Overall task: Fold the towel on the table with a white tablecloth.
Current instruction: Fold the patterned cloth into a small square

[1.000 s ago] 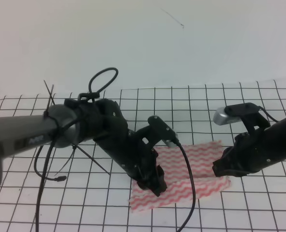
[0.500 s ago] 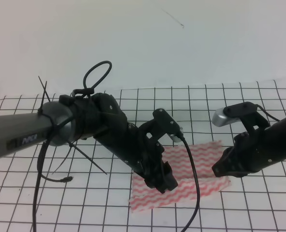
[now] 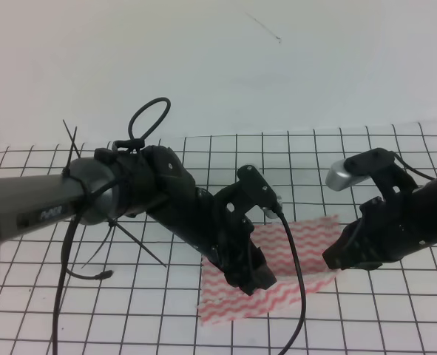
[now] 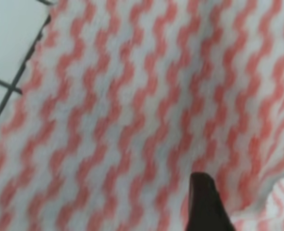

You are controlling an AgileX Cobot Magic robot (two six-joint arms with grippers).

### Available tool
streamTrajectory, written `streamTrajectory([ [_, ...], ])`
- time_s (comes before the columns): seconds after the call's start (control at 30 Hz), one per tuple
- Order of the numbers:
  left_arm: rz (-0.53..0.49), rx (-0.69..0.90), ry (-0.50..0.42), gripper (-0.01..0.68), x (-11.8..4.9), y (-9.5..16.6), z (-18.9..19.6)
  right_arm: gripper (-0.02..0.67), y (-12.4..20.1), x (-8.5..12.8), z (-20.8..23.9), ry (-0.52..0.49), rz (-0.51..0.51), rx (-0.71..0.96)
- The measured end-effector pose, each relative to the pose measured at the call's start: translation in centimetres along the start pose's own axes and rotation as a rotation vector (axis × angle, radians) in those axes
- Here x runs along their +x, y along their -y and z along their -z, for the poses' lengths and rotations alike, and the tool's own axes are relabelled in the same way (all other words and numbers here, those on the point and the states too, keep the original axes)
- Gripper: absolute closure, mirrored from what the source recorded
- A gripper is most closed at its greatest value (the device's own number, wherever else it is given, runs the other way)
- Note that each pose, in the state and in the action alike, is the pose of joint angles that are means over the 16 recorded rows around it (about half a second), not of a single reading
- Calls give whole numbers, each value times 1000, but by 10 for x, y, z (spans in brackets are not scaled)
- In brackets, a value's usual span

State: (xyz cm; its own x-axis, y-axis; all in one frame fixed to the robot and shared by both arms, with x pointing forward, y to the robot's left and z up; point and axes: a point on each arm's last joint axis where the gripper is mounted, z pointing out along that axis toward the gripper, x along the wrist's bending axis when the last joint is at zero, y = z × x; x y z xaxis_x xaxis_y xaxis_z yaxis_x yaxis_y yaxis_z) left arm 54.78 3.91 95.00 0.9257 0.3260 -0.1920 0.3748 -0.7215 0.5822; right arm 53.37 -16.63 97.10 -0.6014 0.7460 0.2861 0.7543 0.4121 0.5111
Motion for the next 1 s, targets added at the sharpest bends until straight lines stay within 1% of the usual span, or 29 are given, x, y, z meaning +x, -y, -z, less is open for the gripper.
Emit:
streamTrajectory([
  [0.27,2,16,33,349,1,5,-10,650,0,1,1,-8,2,4],
  [0.57,13,58,75,428,1,13,-19,650,0,1,1,-4,0,0],
  [0.8,16,89,78,480,0,15,-17,650,-1,-1,1,14,-12,-8],
  [1.0,12,99,66,497,-1,12,-10,650,-1,-3,1,37,-21,-8],
])
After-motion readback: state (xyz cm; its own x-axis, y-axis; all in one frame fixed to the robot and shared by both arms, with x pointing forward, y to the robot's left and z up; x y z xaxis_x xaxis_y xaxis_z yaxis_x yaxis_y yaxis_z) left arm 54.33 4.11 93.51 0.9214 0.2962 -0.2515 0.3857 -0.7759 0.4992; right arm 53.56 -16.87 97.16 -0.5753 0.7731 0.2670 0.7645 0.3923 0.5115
